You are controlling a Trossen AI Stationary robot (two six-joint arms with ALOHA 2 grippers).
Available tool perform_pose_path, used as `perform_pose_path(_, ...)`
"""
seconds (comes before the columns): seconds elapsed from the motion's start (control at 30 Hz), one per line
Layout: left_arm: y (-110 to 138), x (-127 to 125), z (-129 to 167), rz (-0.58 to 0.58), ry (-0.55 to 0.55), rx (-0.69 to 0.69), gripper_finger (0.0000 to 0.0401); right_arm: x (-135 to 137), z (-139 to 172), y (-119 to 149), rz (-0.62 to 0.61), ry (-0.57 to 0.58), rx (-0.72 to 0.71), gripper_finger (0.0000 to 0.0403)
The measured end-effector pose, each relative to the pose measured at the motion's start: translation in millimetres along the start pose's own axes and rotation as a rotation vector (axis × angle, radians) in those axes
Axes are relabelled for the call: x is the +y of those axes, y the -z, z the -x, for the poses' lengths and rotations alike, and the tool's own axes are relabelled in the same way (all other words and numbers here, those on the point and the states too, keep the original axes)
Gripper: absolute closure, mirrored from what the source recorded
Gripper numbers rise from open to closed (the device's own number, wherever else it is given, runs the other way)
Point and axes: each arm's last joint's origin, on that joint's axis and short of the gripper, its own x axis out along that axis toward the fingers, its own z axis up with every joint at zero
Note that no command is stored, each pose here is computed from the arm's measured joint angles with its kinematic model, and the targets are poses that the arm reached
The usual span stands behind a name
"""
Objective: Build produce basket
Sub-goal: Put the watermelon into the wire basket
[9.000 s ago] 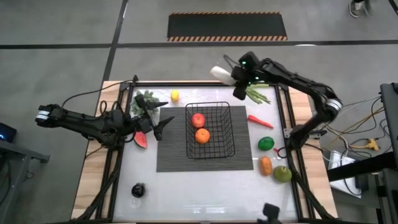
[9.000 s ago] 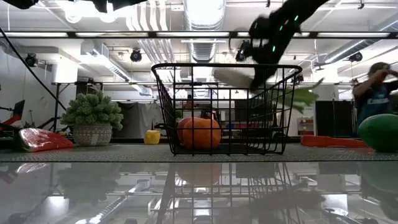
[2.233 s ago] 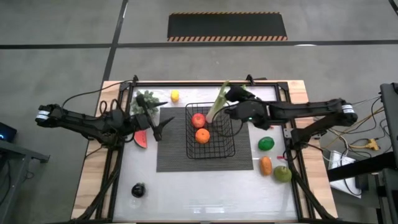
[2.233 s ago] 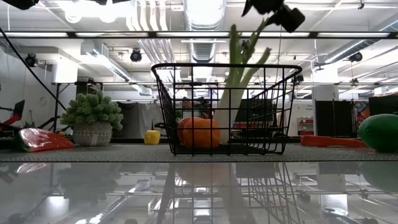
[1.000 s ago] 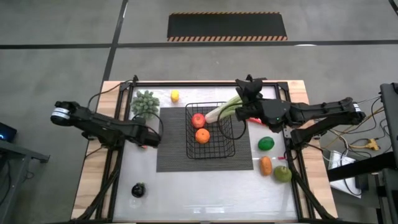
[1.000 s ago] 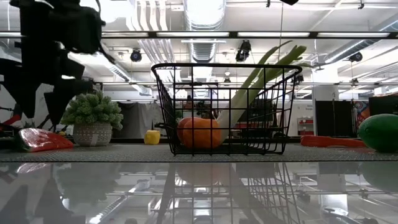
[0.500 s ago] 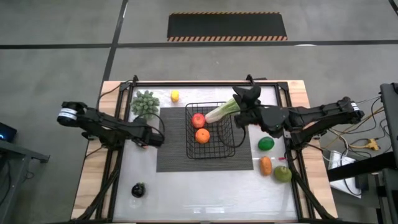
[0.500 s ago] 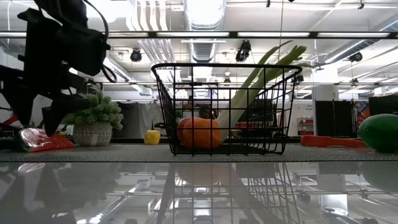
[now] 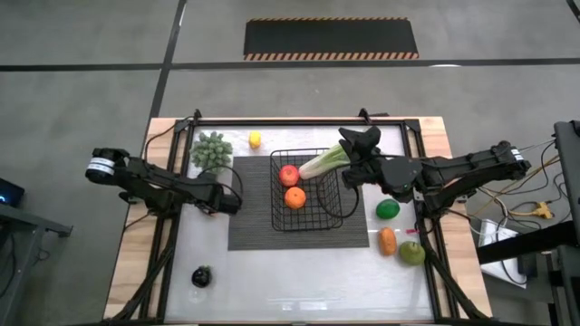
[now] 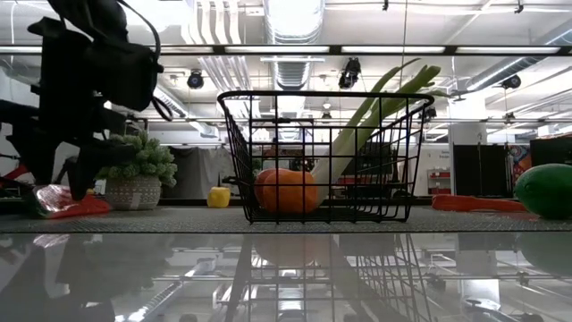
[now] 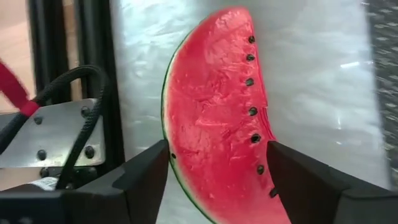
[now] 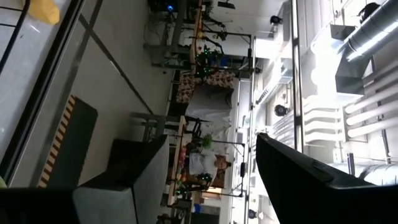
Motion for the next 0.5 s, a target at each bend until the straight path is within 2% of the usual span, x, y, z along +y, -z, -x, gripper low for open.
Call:
perform_pose_path(0.13,-1,-5,6,-0.05,0.04,0.016,0.0181,0,0,0,0.0,0.0,0.0,0.0177)
perform_pose_path(0.27,-2,-10,14,-0.113,0.089,0.022,0.0186,0,0,0,-0.003,0.0,0.001,0.0177)
perform_pose_path(0.5,0,-5,9,-0.156,0.067,0.025,0.0187,1,0,0,-0.043,-0.003,0.001,0.0177)
